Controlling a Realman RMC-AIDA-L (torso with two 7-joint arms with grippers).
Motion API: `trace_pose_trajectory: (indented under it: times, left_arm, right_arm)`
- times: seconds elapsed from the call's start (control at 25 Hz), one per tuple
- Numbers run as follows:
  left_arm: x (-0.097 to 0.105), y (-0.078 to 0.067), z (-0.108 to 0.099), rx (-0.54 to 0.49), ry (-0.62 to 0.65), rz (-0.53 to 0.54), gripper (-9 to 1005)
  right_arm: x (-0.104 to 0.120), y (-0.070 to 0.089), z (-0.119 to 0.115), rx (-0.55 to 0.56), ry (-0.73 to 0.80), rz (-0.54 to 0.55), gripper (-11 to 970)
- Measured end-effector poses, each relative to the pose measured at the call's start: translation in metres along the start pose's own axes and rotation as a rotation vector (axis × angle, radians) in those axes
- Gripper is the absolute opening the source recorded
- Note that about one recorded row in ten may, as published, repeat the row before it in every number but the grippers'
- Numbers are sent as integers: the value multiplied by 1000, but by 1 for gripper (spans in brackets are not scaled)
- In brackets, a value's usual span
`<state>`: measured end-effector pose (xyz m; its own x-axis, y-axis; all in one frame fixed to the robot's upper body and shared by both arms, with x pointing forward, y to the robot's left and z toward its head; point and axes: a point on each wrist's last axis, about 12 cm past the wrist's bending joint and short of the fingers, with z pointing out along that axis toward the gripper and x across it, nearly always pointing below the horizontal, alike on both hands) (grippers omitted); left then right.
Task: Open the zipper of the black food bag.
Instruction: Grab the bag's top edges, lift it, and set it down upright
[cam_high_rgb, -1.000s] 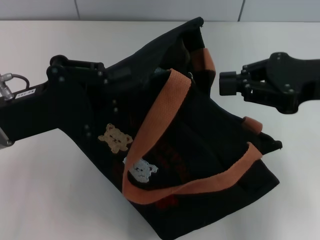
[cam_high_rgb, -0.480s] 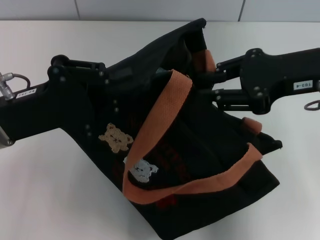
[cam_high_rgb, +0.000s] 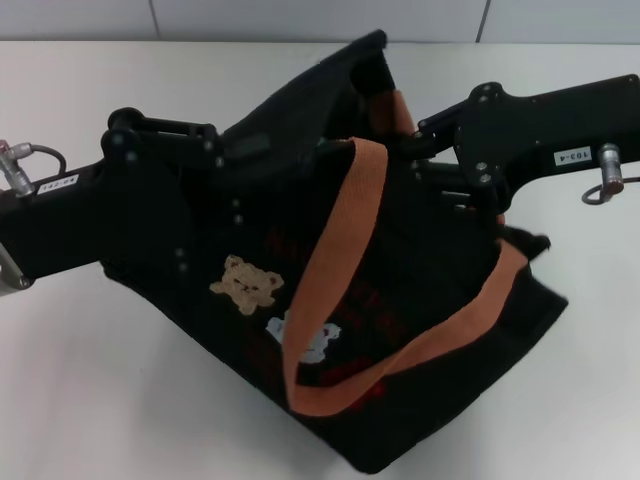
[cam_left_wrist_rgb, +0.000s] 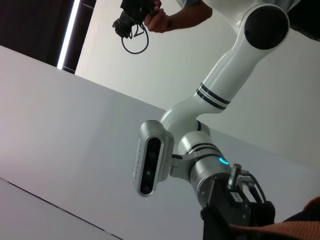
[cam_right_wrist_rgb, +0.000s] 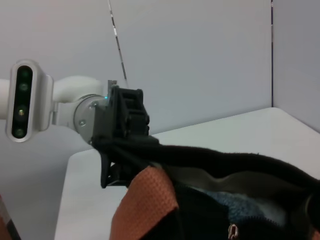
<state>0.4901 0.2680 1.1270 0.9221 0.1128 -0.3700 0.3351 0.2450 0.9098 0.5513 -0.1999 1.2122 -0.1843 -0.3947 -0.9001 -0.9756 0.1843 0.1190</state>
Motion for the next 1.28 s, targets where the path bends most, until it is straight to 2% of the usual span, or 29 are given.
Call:
trace_pose_trajectory:
  times: [0.08,0.28,0.52,0.84,1.28]
  left_arm:
    - [0,0,0,2,-2,-1,125]
    - [0,0,1,4,-5,-1,125]
    - [0,0,1,5,-6,1,125]
    - [0,1,2,7,-8,5,125]
    - [0,2,2,8,-9,-4,125]
  right_arm:
    - [-1,0,0,2,0,-4,303]
    - [-4,1,3,15,3,-25,105]
    - [-4,4,3,37,5,-49,0]
    - [-8,12,-9,65,15,-131,38]
    - [-20,18,-12,66,63,-240,90]
